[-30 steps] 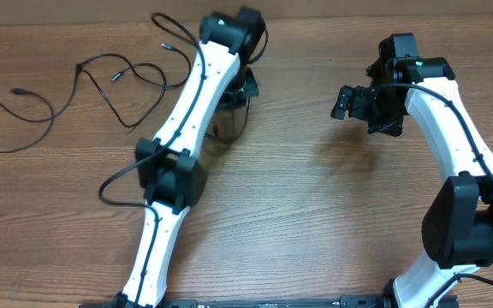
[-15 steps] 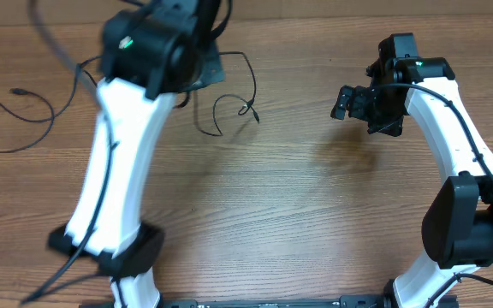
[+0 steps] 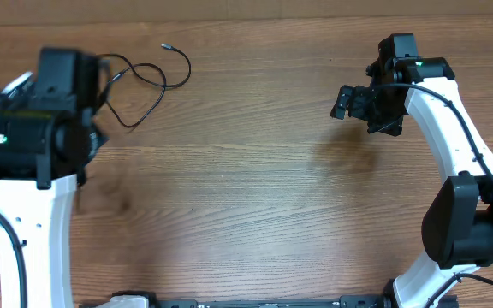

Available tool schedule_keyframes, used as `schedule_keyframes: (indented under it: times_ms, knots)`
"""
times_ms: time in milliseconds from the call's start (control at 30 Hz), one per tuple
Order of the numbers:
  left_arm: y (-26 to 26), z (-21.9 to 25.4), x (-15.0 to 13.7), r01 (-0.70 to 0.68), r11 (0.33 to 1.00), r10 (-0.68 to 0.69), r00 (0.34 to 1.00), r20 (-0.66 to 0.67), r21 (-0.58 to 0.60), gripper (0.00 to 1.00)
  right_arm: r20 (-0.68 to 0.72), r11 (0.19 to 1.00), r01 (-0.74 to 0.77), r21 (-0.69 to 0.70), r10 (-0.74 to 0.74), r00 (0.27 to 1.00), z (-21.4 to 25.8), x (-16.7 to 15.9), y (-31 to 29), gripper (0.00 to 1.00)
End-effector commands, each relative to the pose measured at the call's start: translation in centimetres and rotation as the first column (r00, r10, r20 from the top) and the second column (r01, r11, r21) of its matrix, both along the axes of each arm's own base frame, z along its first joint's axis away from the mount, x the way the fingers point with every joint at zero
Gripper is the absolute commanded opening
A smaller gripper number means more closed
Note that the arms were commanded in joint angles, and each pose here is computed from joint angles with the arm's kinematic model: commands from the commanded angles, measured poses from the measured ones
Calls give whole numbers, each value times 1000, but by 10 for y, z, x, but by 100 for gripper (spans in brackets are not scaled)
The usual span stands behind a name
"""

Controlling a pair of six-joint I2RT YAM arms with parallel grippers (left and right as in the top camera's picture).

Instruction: Untangle cables

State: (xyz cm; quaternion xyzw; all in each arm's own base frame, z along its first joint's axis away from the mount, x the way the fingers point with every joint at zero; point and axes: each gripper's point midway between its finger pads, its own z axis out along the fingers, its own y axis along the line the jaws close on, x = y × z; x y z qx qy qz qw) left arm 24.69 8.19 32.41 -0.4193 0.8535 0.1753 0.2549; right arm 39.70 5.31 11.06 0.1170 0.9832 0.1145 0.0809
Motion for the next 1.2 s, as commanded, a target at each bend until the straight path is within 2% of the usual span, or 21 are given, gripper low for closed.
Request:
schedule_keyframes:
  times_ms: [0, 133, 333, 400, 533, 667, 833, 967, 1000, 1100, 1167]
  knots:
    - [45, -17, -33, -332, 943, 331, 943, 38, 32, 4, 11, 1000, -4, -5, 4, 1000, 2, 2, 0, 100]
    - [79, -52, -44, -495, 869, 495, 869, 6, 16, 4, 14, 1000, -1, -4, 1, 1000, 2, 3, 0, 100]
    - [117, -104, -46, -622, 783, 622, 783, 6, -11, 4, 10, 1000, -1, -4, 1, 1000, 2, 2, 0, 100]
    - [130, -115, -44, -640, 769, 640, 768, 15, -18, 4, 8, 1000, -1, -4, 1, 1000, 2, 2, 0, 100]
    - [164, -129, -26, -602, 797, 604, 796, 31, -47, 4, 10, 1000, -1, -4, 1, 1000, 2, 2, 0, 100]
    - [198, -139, -30, -667, 742, 670, 739, 74, -68, 5, 10, 1000, -1, -4, 1, 1000, 2, 2, 0, 100]
    - [220, -147, -48, -769, 611, 791, 598, 125, -188, 4, 16, 1000, 2, 0, -2, 1000, 2, 4, 1, 100]
    - [213, -158, -67, -857, 401, 915, 389, 105, -323, 5, 15, 998, 56, 13, -56, 998, 3, 6, 1, 100]
    - [211, -160, -69, -867, 363, 931, 352, 98, -342, 8, 12, 998, 68, 15, -69, 998, 3, 6, 1, 100]
    - [205, -168, -70, -879, 302, 953, 293, 84, -370, 13, 11, 997, 73, 19, -73, 997, 3, 6, 2, 100]
    - [202, -176, -69, -881, 292, 956, 283, 78, -373, 16, 10, 997, 73, 19, -73, 997, 3, 6, 2, 100]
